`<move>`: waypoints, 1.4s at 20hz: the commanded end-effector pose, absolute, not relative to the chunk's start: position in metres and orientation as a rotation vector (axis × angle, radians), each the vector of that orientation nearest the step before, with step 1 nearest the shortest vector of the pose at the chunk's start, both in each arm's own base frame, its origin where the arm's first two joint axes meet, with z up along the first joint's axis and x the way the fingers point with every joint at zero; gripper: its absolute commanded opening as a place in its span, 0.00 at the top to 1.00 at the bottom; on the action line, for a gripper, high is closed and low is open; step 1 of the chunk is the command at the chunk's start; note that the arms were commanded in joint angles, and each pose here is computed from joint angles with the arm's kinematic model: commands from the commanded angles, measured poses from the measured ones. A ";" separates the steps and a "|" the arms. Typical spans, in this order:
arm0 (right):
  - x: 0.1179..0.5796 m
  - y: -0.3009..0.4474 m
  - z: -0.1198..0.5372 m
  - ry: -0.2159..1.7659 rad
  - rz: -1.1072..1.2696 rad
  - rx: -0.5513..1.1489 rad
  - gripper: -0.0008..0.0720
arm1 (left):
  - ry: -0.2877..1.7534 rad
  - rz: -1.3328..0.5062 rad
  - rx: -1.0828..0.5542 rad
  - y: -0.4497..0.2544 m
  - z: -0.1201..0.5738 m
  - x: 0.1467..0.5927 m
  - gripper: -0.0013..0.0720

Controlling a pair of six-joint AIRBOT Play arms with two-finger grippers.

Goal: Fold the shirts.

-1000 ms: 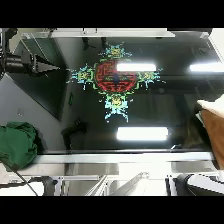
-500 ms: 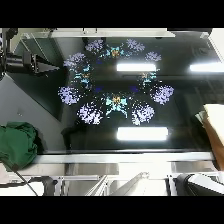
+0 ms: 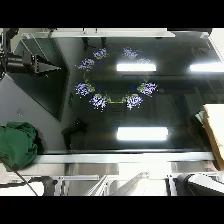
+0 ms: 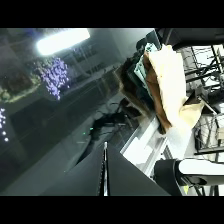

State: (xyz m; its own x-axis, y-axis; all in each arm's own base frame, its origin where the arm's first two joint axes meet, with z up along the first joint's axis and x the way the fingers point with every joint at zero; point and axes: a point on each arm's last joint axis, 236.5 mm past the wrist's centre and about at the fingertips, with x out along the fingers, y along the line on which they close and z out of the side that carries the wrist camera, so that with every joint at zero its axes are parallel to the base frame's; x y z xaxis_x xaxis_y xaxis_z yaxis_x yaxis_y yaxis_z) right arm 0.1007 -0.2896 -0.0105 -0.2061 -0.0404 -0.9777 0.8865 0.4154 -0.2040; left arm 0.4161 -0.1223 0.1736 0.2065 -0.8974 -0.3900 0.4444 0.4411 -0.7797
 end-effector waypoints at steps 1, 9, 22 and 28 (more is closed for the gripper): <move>0.097 -0.294 0.022 1.540 -1.068 0.790 0.04 | 0.950 -1.011 -0.578 -0.123 0.173 0.416 0.96; 0.163 -0.278 0.076 1.404 -0.980 0.820 0.86 | 0.909 -0.980 -0.587 -0.121 0.178 0.428 0.96; 0.256 0.079 0.068 1.254 0.161 0.334 0.96 | 1.109 -1.082 -0.647 -0.180 0.131 0.262 0.98; 0.228 0.097 0.035 1.354 0.212 0.315 0.96 | 1.178 -1.068 -0.717 -0.188 0.103 0.210 0.98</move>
State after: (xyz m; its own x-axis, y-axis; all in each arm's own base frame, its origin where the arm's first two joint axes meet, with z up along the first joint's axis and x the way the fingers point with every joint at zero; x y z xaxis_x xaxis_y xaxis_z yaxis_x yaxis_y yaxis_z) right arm 0.2371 0.0852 0.0438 0.2153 0.3089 -0.9264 0.0586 0.9429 0.3280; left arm 0.2321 -0.1839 0.1145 0.0300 -0.9265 -0.3751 0.3064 0.3657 -0.8788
